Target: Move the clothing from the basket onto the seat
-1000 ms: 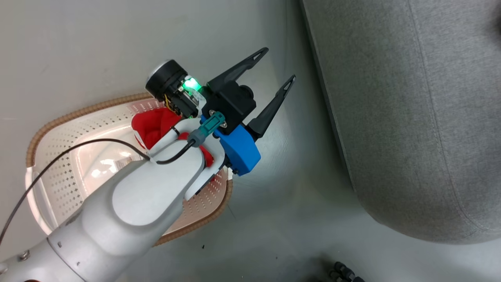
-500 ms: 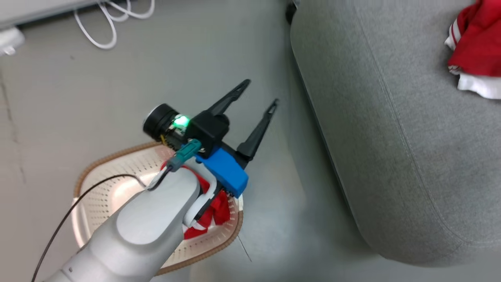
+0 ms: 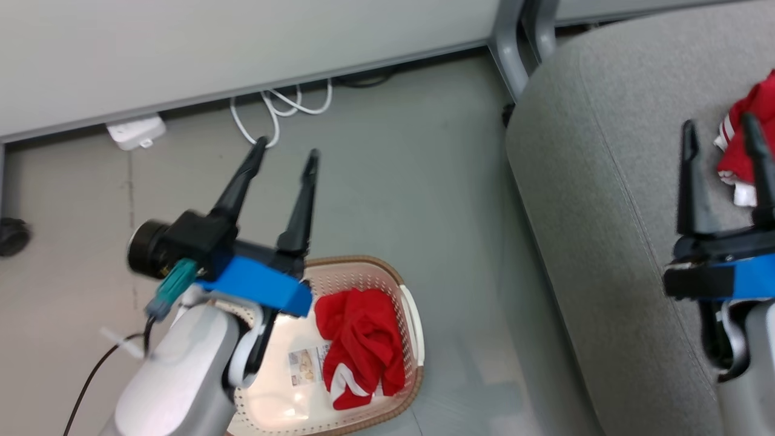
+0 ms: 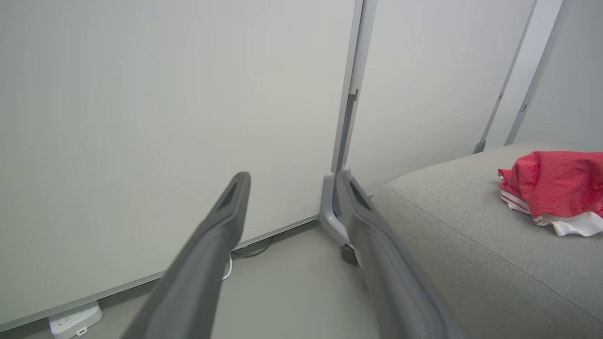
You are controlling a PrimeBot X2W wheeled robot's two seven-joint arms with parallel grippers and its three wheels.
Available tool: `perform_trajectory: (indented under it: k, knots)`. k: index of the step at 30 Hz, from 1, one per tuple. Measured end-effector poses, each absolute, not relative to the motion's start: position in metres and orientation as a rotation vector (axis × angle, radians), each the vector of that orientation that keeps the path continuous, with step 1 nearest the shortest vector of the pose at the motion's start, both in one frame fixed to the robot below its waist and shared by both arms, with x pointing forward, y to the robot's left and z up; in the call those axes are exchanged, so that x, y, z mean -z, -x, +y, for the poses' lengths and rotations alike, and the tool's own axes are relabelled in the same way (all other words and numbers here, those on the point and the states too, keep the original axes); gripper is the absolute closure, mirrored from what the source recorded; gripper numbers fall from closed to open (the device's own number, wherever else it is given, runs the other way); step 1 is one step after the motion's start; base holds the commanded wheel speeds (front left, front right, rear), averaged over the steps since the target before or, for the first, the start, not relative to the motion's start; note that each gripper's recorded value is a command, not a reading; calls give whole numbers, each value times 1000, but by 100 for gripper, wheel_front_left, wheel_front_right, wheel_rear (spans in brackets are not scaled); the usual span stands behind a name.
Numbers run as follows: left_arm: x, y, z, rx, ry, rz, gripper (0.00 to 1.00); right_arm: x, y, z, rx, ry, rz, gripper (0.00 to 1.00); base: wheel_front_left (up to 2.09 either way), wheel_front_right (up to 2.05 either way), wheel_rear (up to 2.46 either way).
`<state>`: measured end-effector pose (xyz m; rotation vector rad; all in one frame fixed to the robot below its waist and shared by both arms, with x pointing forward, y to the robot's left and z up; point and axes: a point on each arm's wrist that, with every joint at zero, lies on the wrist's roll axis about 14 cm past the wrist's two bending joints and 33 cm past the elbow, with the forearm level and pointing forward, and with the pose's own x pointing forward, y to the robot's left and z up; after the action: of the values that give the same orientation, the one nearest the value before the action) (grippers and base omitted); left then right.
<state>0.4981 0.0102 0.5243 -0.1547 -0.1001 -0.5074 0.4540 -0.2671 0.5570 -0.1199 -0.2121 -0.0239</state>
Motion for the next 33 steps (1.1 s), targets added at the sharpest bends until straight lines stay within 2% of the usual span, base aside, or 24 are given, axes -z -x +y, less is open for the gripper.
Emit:
perform_trajectory:
  k: [6, 15, 33]
  knots:
    - [-532, -480, 70, 336, 156, -127, 0, -553, -444, -222, -73, 52, -212, 0, 0, 0, 0]
    - [-524, -435, 119, 195, 167, -116, 0, -532, -411, -183, -137, -36, -155, 0, 0, 0, 0]
    - [-510, -385, 144, 129, 167, -84, 0, -507, -360, -176, -122, -92, -81, 0, 0, 0, 0]
